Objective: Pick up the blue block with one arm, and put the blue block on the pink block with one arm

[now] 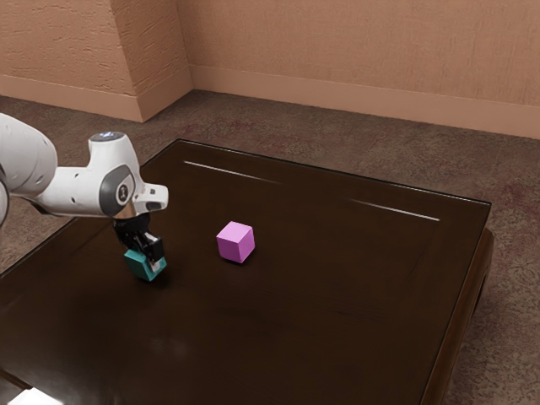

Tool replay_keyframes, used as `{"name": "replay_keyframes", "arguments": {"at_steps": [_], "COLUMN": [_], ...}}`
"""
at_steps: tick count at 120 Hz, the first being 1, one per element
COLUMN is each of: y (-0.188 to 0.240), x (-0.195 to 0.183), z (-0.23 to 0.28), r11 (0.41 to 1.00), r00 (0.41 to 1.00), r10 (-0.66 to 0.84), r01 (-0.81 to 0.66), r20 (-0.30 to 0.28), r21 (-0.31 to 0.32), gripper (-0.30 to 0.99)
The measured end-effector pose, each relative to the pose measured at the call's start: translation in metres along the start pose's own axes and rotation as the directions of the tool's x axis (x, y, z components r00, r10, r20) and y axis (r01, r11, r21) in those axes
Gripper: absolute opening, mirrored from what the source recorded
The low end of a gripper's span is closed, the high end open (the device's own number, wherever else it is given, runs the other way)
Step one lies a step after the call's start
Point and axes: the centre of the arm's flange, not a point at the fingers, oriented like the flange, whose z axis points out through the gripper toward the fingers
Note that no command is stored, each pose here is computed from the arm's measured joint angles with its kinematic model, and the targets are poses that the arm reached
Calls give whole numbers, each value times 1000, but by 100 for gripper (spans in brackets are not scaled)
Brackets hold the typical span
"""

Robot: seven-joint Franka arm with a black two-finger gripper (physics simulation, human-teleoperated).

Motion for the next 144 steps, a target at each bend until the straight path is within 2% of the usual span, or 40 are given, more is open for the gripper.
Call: {"name": "replay_keyframes", "arguments": {"at_steps": [29, 42, 52, 66, 75, 92, 106, 124, 134, 144], "y": [1, 9, 12, 27, 38, 58, 68, 75, 86, 104], "x": [1, 12, 25, 66, 79, 104, 131, 139, 143, 149], "z": [-18, -38, -56, -88, -99, -104, -99, -93, -92, -92], "r11": [1000, 1000, 1000, 998, 995, 988, 984, 980, 980, 981], "r00": [1000, 998, 997, 996, 998, 997, 987, 964, 954, 956], "r10": [-1, 8, 7, 27, 30, 33, 28, 1, -7, -7], "r01": [1, -8, -8, -31, -35, -22, 0, 52, 67, 63], "r20": [-24, -60, -74, -90, -52, 65, 158, 265, 299, 293], "r21": [5, 2, -13, -48, -88, -154, -177, -191, -190, -182], "gripper": [40, 39, 39, 39, 40, 40, 40, 40, 40, 40]}}
